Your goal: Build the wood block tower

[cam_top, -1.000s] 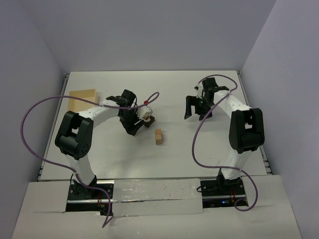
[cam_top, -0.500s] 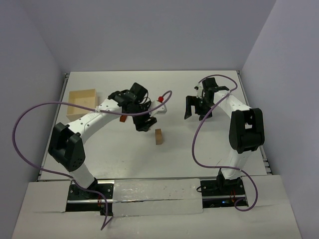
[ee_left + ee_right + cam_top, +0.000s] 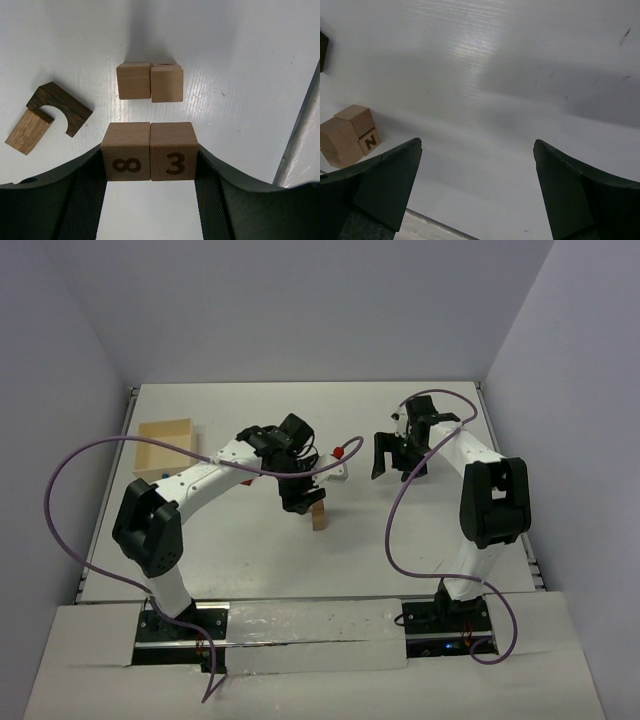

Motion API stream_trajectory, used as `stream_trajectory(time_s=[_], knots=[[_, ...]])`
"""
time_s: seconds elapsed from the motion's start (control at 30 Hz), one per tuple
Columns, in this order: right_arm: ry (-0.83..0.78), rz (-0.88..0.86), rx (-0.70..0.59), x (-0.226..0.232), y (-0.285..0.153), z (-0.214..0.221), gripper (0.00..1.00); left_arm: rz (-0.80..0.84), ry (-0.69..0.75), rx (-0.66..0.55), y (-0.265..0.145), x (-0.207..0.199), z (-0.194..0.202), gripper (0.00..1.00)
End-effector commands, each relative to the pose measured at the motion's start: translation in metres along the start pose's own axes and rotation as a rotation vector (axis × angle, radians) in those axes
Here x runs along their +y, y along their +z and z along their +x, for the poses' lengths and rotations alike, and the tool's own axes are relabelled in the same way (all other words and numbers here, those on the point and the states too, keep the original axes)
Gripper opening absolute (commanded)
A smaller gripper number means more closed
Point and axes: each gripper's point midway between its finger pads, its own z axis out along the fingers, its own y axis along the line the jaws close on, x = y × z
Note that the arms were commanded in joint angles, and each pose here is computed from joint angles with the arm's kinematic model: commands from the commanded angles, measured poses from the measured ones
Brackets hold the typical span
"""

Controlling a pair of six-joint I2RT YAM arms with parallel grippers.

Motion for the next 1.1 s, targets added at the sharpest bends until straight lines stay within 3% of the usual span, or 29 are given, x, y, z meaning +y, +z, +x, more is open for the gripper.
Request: stream_trajectory(time_s=[0.0,1.07], knots=[[-0.004,0.058,-0.091,-0.005,-0.025,-0.020,1.00,0.011,0.051,-0.035,-0.001,0.001,-0.023,0.30],[0.062,0.118,-0.079,-0.032,-0.021,-0.026,1.00,-0.016,0.019,0.105,0.030,0.005,-0.015,0.39]])
